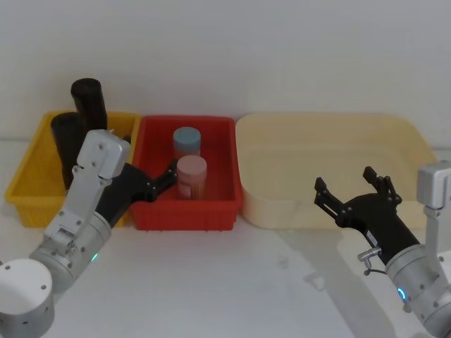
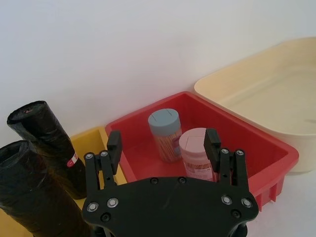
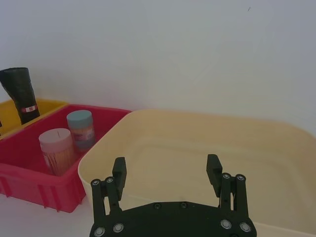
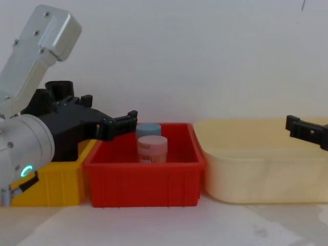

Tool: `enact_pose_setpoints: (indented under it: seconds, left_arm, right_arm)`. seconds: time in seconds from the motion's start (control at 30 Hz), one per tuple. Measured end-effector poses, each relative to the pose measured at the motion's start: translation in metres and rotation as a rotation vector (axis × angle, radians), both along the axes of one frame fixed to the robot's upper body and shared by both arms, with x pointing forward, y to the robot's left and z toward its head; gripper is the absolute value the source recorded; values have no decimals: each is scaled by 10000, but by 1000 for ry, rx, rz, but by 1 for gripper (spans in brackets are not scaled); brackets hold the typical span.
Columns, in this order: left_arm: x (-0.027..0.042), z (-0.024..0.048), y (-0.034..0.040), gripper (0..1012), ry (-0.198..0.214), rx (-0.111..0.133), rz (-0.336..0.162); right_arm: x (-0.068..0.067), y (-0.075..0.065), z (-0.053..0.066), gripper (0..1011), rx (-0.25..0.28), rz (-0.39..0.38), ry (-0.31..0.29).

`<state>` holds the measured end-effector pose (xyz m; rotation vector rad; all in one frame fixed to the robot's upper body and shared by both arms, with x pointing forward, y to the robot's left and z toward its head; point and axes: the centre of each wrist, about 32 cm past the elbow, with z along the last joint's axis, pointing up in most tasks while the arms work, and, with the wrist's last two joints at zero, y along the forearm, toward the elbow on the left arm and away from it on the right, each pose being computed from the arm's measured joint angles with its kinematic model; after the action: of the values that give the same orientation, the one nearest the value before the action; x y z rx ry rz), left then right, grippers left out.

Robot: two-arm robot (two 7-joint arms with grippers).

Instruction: Pick up the garbage bag with the one hand and transfer it to the other hand.

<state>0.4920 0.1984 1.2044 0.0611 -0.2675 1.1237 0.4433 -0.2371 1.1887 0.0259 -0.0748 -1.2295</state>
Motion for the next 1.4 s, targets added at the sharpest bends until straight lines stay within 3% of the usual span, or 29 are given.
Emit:
enact_pose_setpoints:
  seconds: [1.1, 1.3, 1.4]
  left_arm:
    - [1, 10, 9, 1000, 0, 4, -2]
    - [-36, 82, 91, 1000, 3, 26, -20]
    - [-83, 136, 183, 1000, 6, 30, -26]
  right_arm:
    - [13, -7, 9, 1001, 5, 7, 4]
    - [56, -38, 51, 1001, 40, 43, 24]
    - [78, -52, 76, 1001, 60, 64, 34]
